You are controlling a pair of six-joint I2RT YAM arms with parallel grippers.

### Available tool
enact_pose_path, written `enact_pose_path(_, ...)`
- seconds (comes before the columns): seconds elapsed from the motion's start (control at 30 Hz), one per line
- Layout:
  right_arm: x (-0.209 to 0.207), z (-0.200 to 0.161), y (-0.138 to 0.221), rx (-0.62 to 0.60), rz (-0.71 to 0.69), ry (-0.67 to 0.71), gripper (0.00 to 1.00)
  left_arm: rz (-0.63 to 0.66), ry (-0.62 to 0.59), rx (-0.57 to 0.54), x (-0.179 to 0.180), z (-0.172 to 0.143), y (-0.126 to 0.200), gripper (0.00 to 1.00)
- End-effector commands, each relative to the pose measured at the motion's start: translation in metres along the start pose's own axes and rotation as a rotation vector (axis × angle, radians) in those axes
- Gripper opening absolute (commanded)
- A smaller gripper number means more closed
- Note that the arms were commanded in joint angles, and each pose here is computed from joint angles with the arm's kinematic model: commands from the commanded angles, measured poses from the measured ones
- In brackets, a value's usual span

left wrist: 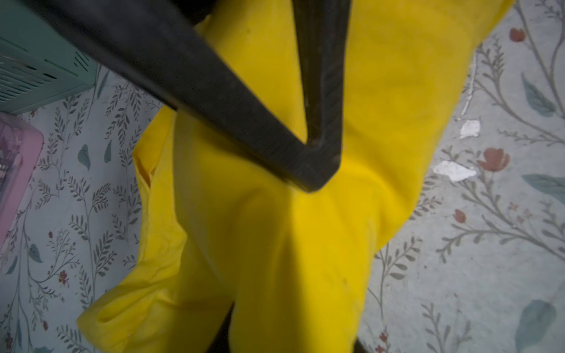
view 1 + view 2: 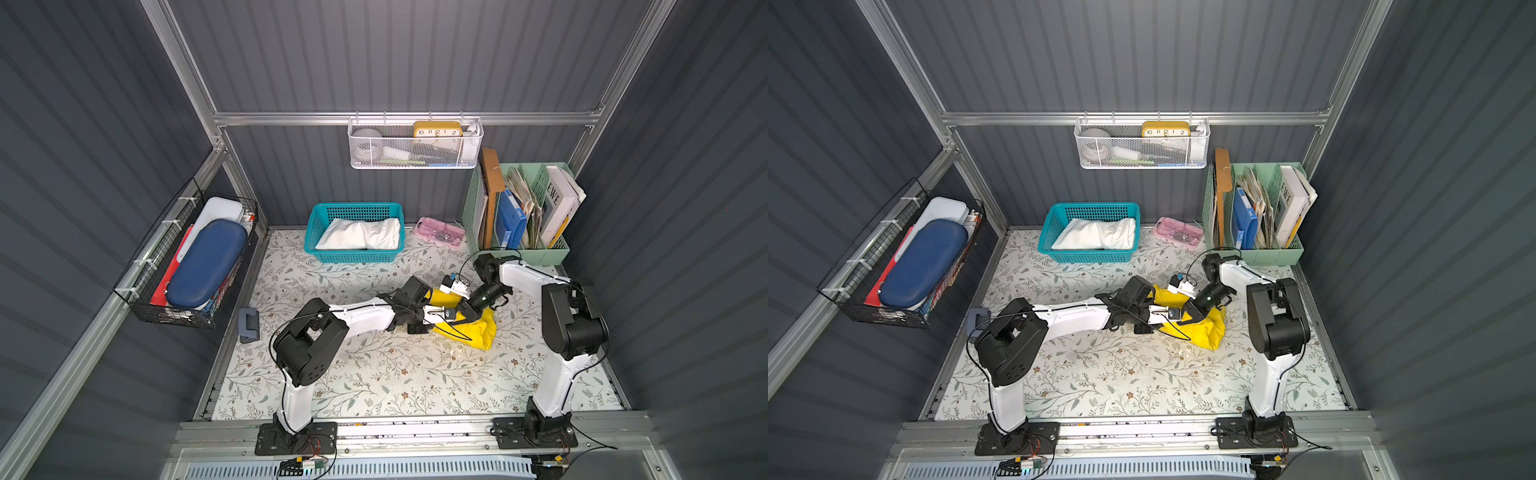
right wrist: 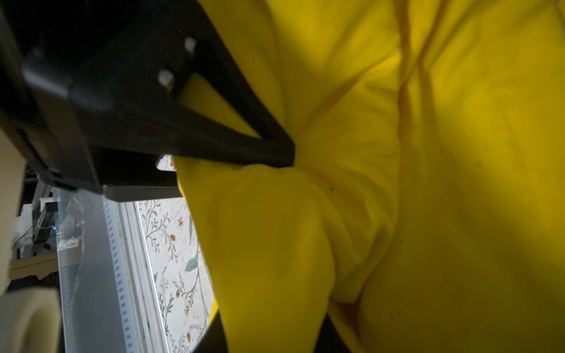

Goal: Roll up the shorts
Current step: Roll the shorts at the center of the board.

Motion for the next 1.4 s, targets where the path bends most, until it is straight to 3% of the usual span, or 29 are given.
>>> enact_pose_path(0.0,-0.003,0.012,0.010,-0.058,-0.088,0.054,0.25,-0.097,0.054,0.078,-0.016,-0.019,-0.009,0.16)
enact_pose_path(0.1,-0.007,0.013,0.016,-0.077,-0.155,0.073,0.29,-0.111,0.069,0.106,-0.016,-0.022,-0.009,0.00)
enact_pose_path(0.13,-0.009,0.014,0.019,-0.084,-0.182,0.077,0.51,-0.118,0.074,0.118,-0.017,-0.023,-0.009,0.00)
enact_pose_path(0.17,-0.011,0.014,0.022,-0.092,-0.208,0.083,0.98,-0.121,0.080,0.128,-0.017,-0.025,-0.008,0.00)
enact_pose_path(0.6,-0.015,0.024,0.083,-0.244,-0.586,0.166,0.99,-0.162,0.218,0.290,-0.018,-0.046,0.023,0.00)
enact_pose_path(0.8,0.002,0.027,0.101,-0.307,-0.660,0.225,0.99,-0.168,0.294,0.313,-0.003,-0.046,0.040,0.00)
enact_pose_path(1.07,0.007,0.028,0.140,-0.454,-0.936,0.211,0.99,-0.167,0.398,0.325,0.015,-0.058,0.058,0.01)
enact_pose_path(1.17,0.023,0.031,0.136,-0.505,-0.906,0.323,0.99,-0.174,0.428,0.320,0.020,-0.060,0.058,0.01)
enact_pose_path(1.37,0.042,0.042,0.127,-0.527,-0.839,0.383,0.99,-0.299,0.506,0.369,0.019,-0.067,0.042,0.02)
Point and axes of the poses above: each gripper's point midway between its finger pads, its own y axis back along the fingers, its own x axis along the line the jaws close on, z = x × y, the point moved 3 cm from there along y, back along the fingers, and after that the axes turned 7 degrees about y, right-handed, at the moved point
